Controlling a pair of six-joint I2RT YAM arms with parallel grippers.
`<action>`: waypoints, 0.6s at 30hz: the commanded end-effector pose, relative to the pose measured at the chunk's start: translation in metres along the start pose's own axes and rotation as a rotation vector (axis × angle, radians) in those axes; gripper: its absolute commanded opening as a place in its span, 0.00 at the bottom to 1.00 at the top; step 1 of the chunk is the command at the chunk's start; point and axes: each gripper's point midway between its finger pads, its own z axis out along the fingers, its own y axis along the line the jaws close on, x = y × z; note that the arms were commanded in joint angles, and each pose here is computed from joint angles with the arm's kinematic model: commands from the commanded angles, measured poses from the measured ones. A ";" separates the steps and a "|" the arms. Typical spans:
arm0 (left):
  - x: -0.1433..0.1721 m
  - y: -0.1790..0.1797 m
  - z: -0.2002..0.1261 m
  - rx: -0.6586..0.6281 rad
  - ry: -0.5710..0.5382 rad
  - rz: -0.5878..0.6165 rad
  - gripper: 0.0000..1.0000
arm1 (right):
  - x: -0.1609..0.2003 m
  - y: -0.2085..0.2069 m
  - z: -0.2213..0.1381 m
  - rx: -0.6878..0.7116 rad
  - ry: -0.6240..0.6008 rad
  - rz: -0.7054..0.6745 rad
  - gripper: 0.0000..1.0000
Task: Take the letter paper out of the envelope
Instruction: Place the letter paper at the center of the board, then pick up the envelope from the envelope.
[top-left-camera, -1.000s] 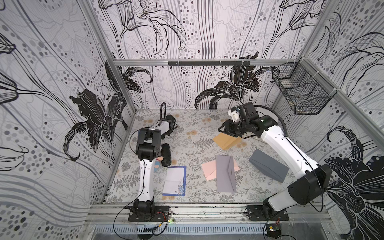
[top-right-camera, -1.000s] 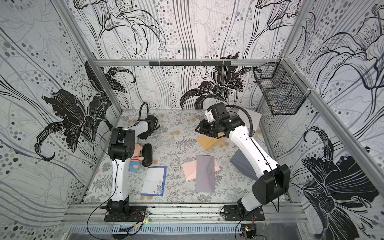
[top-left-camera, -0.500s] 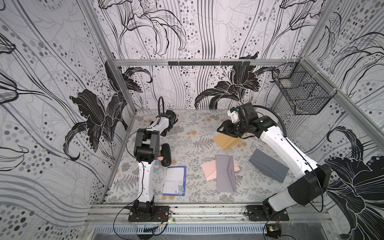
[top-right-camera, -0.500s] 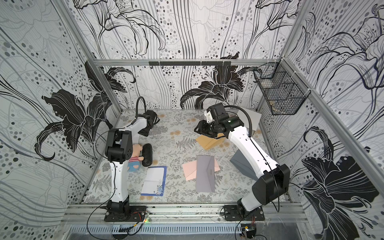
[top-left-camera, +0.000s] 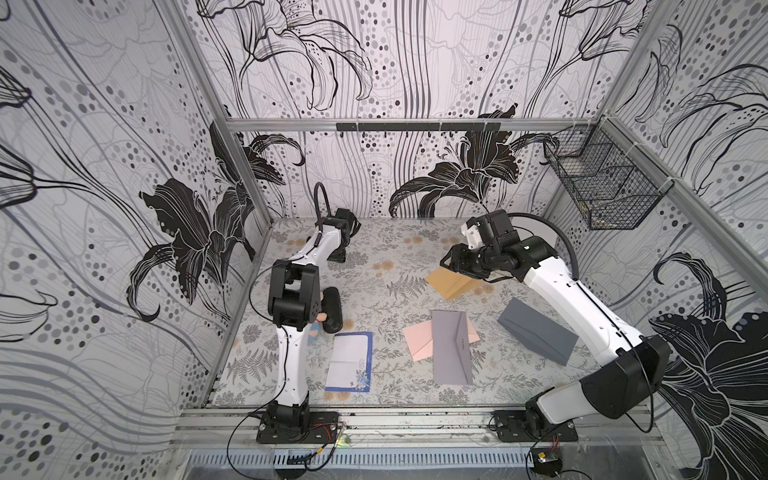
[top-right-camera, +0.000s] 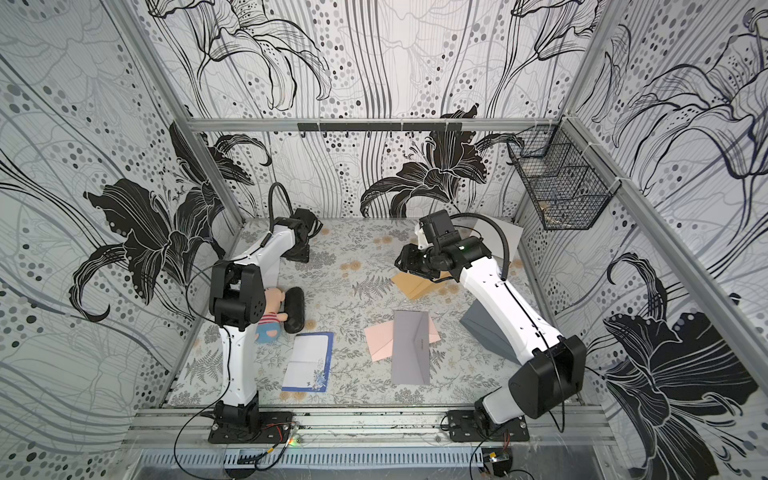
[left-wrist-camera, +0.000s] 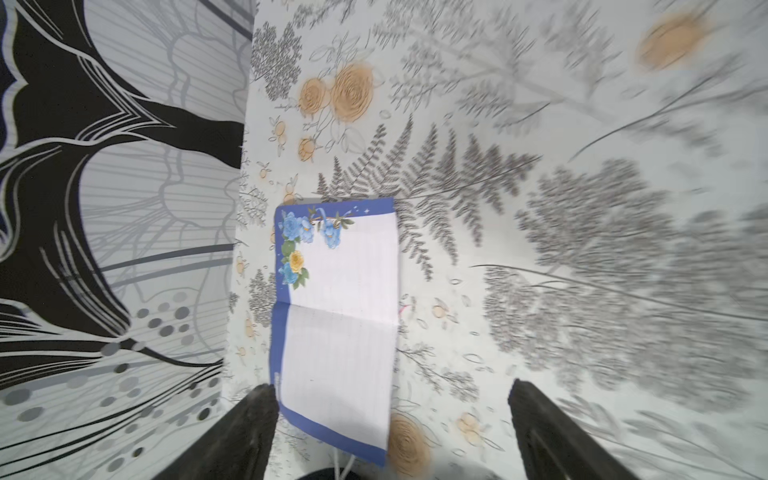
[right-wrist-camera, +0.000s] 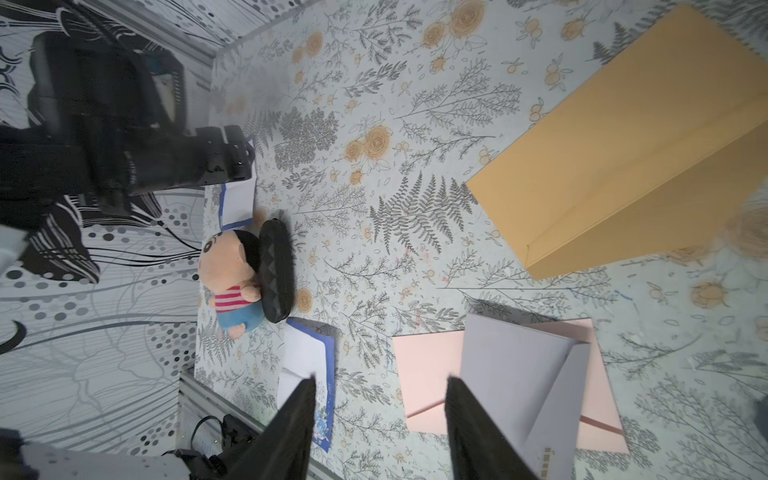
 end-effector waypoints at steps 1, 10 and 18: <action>-0.029 -0.034 -0.065 0.289 -0.086 -0.157 0.87 | 0.011 -0.024 -0.015 0.208 -0.019 -0.071 0.52; 0.011 -0.166 -0.186 1.088 0.004 -0.323 0.70 | 0.108 -0.070 -0.001 0.622 0.180 -0.276 0.52; 0.136 -0.203 -0.212 1.175 0.189 -0.305 0.64 | 0.186 -0.076 0.028 0.705 0.289 -0.426 0.55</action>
